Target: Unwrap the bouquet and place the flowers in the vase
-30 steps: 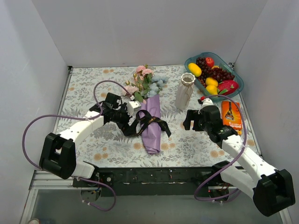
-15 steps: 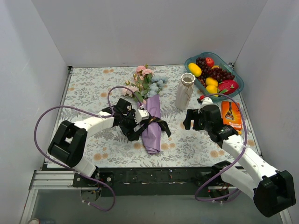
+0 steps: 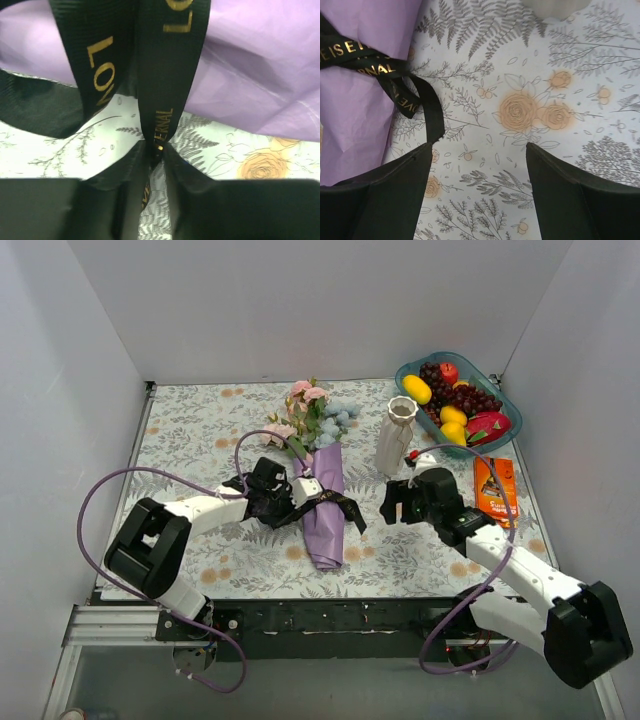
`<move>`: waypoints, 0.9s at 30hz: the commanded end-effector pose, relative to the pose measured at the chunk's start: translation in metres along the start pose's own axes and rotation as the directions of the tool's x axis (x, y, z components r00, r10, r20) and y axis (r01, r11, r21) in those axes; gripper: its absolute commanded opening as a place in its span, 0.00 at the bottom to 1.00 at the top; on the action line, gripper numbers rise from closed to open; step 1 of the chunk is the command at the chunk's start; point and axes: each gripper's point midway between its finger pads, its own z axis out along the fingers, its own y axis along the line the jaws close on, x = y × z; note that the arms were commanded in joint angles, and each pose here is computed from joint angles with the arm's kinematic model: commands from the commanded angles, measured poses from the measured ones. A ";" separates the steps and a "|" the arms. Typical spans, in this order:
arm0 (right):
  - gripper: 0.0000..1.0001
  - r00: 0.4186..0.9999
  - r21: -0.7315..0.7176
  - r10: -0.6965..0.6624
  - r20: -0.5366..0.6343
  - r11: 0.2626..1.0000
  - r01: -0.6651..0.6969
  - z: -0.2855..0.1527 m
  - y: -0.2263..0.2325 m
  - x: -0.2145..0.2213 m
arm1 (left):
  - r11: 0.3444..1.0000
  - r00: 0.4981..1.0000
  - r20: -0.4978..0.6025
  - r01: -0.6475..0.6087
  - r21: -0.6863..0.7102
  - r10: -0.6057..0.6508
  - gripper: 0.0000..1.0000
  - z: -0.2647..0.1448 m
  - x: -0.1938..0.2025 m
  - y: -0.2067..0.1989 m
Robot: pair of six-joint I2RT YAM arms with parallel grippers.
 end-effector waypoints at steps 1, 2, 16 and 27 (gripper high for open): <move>0.82 0.997 -0.026 -0.076 -0.031 0.997 0.075 0.025 0.021 0.011 | 0.993 0.999 0.022 -0.025 -0.115 0.028 0.12 -0.014 -0.008 0.018; 0.82 0.995 -0.026 -0.089 -0.034 0.996 0.088 0.029 0.024 0.012 | 0.989 0.999 0.021 -0.023 -0.145 0.027 0.02 -0.017 -0.009 0.023; 0.81 0.950 -0.020 -0.303 -0.076 0.953 0.302 0.080 0.035 0.016 | 0.926 0.982 0.090 0.187 -0.328 -0.167 0.00 -0.060 -0.017 0.084; 0.80 0.937 -0.181 -0.349 0.000 0.922 0.343 0.097 0.085 0.006 | 0.895 0.970 0.092 0.243 -0.375 -0.225 0.00 -0.079 0.004 0.097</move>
